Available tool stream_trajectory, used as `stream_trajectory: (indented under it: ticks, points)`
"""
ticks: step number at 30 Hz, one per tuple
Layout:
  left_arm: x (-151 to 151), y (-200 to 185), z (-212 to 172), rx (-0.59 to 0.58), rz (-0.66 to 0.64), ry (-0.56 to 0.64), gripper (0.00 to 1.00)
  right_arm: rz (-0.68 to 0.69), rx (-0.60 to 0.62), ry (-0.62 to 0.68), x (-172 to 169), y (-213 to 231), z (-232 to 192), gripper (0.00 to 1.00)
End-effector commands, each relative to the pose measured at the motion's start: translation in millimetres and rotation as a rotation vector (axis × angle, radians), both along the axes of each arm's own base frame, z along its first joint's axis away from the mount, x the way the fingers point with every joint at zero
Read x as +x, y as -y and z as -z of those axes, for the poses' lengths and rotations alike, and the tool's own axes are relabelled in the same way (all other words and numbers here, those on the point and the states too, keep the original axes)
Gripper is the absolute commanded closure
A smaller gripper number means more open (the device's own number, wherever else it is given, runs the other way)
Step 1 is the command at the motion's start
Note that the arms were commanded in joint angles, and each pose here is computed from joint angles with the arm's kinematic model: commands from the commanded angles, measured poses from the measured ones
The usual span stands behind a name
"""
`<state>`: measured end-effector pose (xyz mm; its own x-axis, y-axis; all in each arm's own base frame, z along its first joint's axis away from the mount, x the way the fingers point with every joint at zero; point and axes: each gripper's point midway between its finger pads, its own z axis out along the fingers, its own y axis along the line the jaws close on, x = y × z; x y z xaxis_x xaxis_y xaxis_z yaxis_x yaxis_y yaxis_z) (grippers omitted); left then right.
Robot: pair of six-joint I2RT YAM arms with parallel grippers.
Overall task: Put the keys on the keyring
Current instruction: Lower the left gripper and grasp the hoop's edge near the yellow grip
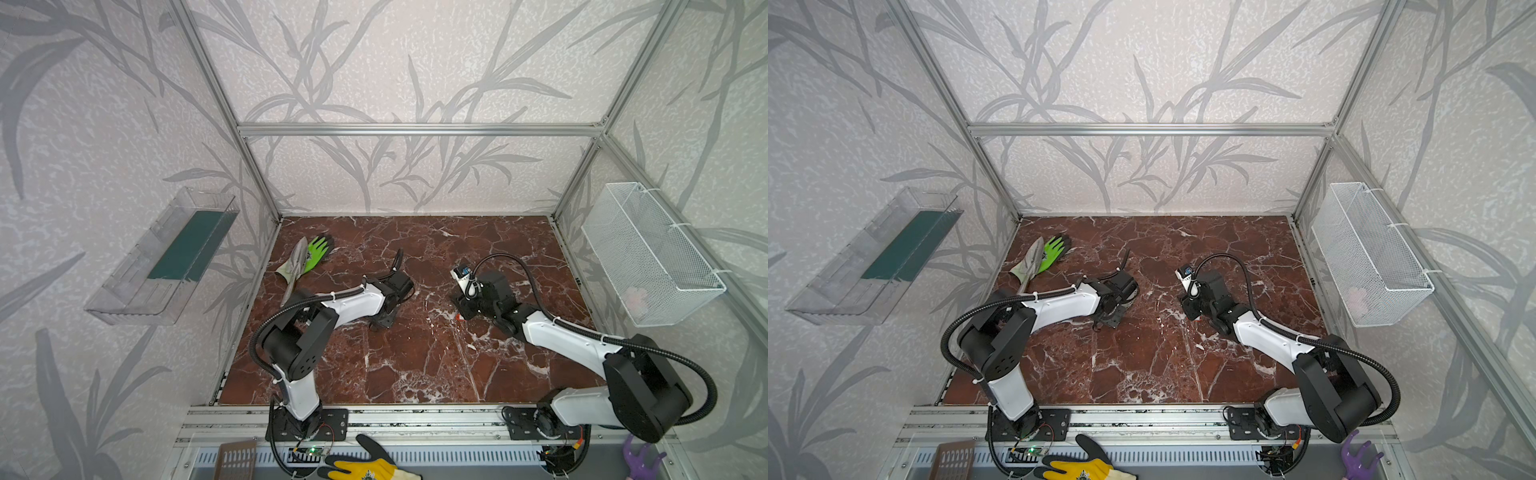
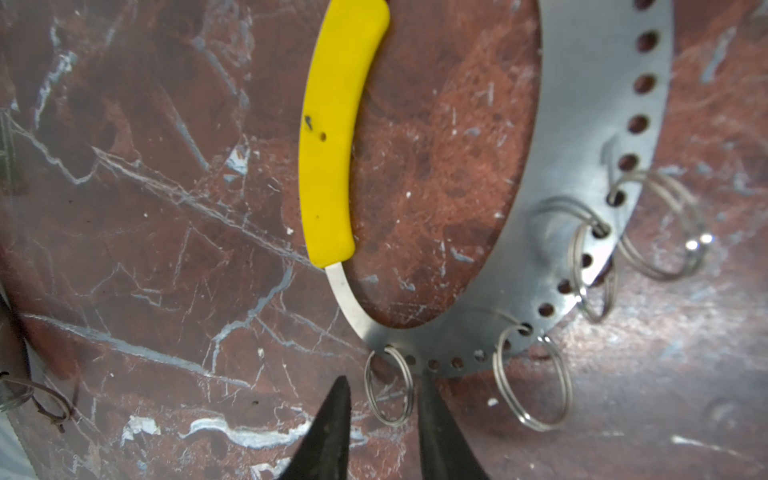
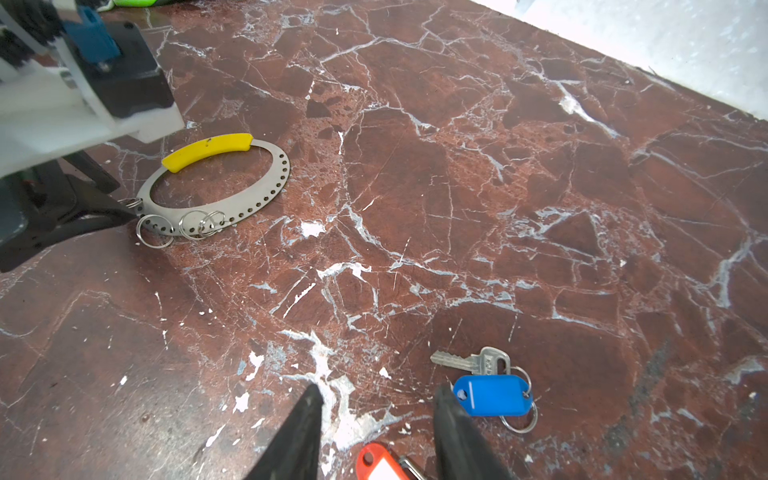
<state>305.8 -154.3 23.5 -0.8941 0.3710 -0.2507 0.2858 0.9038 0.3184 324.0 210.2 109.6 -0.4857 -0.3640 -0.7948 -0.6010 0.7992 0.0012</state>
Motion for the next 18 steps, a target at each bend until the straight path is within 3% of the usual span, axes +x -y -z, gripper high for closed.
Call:
stream_trajectory:
  ticks: [1, 5, 18]
  points:
    - [2.2, -4.9, -4.2, 0.039, -0.030, 0.014, 0.76, -0.003, 0.001, 0.032, 5.6, -2.7, -14.0, 0.57]
    - [2.9, -8.9, -3.1, 0.062, -0.034, 0.015, 0.84, 0.000, -0.001, 0.031, 5.8, -2.2, -13.5, 0.57]
    - [4.3, -10.7, -2.7, 0.079, -0.027, 0.014, 0.89, 0.014, 0.012, 0.032, 6.5, -1.8, -13.9, 0.59]
